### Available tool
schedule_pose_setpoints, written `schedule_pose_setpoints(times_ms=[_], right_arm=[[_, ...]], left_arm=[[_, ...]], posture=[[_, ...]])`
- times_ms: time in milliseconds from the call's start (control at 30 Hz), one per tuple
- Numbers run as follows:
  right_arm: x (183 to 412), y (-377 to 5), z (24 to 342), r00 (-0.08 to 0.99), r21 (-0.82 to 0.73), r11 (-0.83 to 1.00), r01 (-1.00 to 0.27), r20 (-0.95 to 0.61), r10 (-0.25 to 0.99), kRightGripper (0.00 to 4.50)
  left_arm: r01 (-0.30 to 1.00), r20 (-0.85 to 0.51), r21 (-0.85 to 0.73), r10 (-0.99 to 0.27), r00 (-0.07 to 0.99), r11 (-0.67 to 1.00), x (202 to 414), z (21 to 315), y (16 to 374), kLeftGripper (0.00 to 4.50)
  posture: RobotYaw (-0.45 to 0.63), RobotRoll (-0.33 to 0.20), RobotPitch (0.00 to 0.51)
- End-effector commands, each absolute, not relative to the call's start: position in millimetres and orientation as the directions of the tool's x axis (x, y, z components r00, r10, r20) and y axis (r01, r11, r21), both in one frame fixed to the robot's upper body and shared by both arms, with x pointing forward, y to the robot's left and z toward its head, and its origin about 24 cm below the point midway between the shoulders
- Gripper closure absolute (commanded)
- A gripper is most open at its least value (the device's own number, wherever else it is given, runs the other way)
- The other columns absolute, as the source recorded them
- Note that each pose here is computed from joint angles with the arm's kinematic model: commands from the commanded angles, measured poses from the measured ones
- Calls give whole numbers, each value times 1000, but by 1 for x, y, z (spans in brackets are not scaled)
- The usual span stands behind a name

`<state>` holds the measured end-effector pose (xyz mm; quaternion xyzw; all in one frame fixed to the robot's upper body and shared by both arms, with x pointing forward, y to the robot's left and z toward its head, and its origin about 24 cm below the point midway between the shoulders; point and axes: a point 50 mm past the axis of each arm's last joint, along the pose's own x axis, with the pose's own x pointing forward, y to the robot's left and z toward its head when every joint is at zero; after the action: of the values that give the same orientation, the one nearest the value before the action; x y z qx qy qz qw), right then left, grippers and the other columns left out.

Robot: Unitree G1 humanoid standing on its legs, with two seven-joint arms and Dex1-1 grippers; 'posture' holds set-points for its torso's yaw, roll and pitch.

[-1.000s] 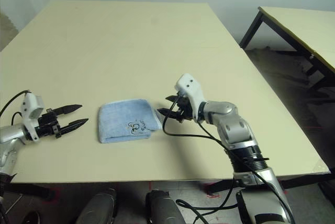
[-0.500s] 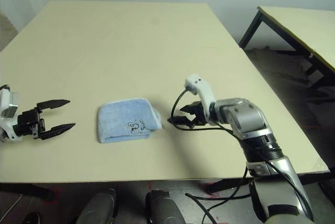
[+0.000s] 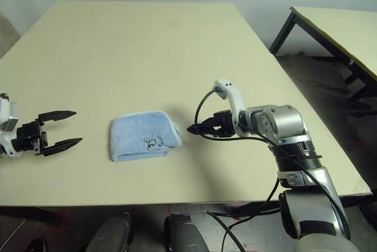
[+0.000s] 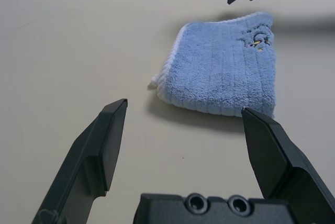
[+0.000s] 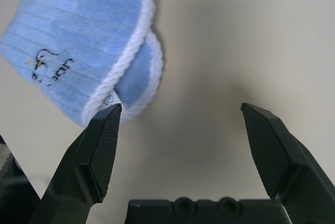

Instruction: Fold the towel and set it aside.

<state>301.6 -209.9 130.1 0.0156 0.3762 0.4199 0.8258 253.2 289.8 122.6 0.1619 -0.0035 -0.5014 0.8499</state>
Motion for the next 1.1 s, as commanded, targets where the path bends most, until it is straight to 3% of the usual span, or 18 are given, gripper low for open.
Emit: schedule_pose_setpoints(times_ms=[33, 167, 333, 700, 1100], right_arm=[[299, -208, 132, 320, 488, 626, -608, -571, 756, 0], [304, -207, 132, 291, 685, 612, -396, -538, 791, 0], [315, -197, 126, 257, 777, 595, -203, -544, 798, 0], [317, -178, 96, 178, 770, 636, -56, -619, 765, 0], [317, -135, 86, 114, 827, 559, -57, -551, 827, 0]], left_arm=[[848, -172, 317, -854, 492, 425, 253, 126, 289, 34], [853, -149, 357, -878, 455, 381, 253, 135, 287, 34], [857, -136, 364, -889, 437, 365, 252, 138, 287, 34], [846, -144, 385, -881, 450, 369, 249, 141, 288, 34], [843, -144, 393, -881, 451, 368, 250, 140, 286, 34]], posture=[[85, 0, 66], [88, 0, 65], [90, 0, 63], [120, 0, 61], [123, 0, 62]])
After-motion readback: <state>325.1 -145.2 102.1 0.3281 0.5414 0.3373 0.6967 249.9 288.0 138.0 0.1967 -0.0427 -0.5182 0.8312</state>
